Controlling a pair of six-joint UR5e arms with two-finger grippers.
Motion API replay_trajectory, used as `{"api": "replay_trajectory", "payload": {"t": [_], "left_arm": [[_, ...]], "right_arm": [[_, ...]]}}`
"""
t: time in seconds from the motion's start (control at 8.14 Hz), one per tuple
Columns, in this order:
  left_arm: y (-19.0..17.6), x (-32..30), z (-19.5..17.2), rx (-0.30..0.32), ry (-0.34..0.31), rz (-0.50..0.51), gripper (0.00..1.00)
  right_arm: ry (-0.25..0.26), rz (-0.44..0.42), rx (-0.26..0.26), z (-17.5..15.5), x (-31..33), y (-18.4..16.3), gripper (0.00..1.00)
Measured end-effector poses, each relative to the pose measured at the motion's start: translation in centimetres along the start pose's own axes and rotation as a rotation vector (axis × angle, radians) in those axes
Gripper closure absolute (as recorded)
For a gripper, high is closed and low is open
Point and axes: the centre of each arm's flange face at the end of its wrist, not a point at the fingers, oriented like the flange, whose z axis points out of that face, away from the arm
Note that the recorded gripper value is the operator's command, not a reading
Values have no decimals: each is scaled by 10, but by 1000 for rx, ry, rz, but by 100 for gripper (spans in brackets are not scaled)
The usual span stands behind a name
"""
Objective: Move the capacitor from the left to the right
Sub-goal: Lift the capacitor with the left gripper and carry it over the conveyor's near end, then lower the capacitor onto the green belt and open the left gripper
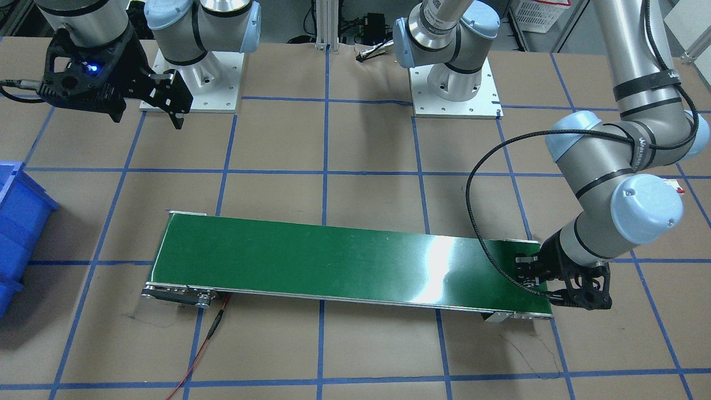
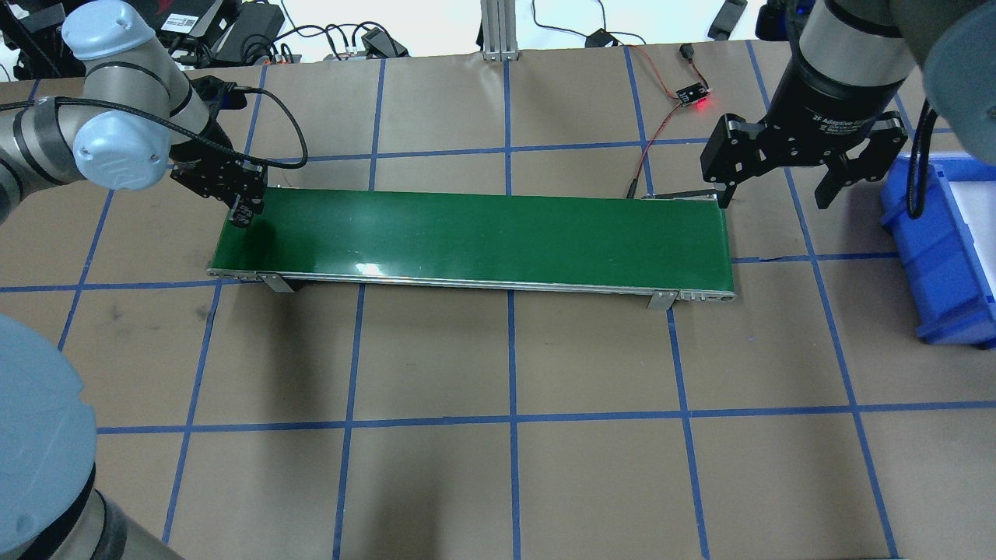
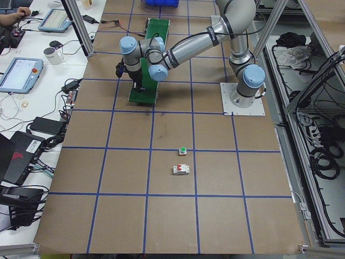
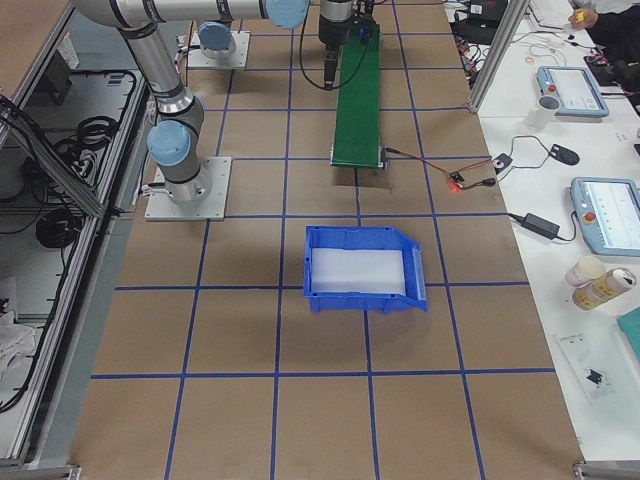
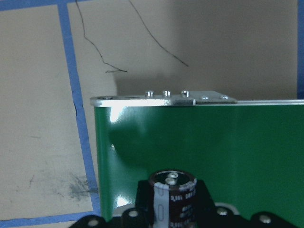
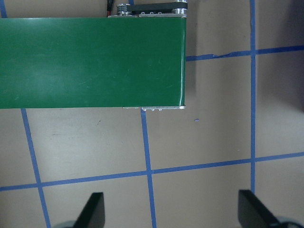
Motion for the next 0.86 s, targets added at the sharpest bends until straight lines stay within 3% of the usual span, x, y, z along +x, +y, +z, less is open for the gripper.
{"api": "replay_trajectory", "payload": {"t": [0.25,0.37,0.49,0.61,0.74,0.86], "left_arm": [[-1,3,8,-10,1,-25,100],[-1,4,12,-17,5,-39,78],[-1,5,14,-21,7,-45,40],[-1,8,15,-21,7,-56,29],[-1,16,16,-21,7,-80,9],[-2,27,14,-19,7,-98,0]], "right_arm": [[24,43,-21,11,1,-8,0],[44,63,-39,22,1,-16,0],[52,51,-56,31,1,-22,0],[57,-10,-61,36,1,-27,0],[61,-65,-64,41,1,-32,0],[57,-91,-68,46,0,-36,0]]}}
